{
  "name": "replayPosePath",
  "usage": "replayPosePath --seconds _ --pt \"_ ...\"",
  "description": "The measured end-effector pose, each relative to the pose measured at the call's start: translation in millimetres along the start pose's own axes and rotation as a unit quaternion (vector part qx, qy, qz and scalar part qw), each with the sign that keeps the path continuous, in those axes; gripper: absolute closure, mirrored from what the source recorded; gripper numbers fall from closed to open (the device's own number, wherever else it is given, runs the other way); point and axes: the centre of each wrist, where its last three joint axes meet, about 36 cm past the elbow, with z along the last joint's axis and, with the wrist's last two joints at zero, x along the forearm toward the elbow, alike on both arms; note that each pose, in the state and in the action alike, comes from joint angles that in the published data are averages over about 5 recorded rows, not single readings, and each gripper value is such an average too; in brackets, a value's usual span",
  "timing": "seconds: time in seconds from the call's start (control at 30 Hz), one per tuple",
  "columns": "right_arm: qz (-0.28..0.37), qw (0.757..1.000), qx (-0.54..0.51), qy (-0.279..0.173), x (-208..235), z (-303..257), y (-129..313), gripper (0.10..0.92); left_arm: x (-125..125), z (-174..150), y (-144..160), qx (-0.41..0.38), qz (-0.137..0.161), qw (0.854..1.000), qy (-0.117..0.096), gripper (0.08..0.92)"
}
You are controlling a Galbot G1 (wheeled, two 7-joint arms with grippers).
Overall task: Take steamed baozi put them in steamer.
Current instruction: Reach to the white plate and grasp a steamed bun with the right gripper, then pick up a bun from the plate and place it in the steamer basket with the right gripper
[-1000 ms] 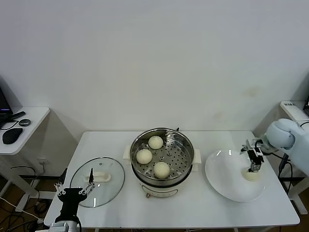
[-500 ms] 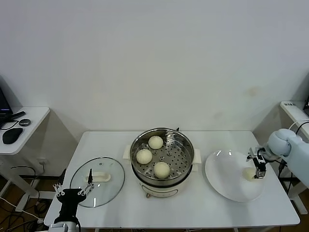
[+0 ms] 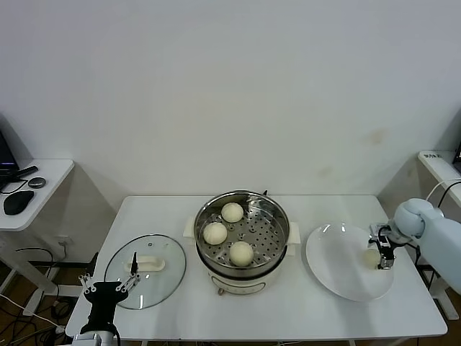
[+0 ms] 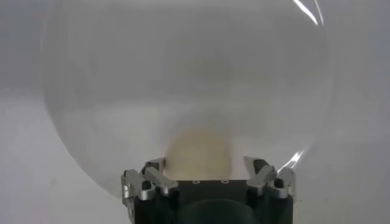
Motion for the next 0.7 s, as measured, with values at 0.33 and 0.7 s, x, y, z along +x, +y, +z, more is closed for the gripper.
replayPosePath --seconds 0.33,0.7 --pt "-0.005 1.0 -0.007 -0.001 5.9 -2.2 -0.7 0.538 0.1 -1.3 0.2 0.0 0.0 1.0 -0.002 0.177" --pt "0.008 1.0 0.0 -0.028 65.2 -19.6 -13.2 0.572 -2.1 -5.7 0.2 -0.001 0.006 1.0 -0.008 0.177"
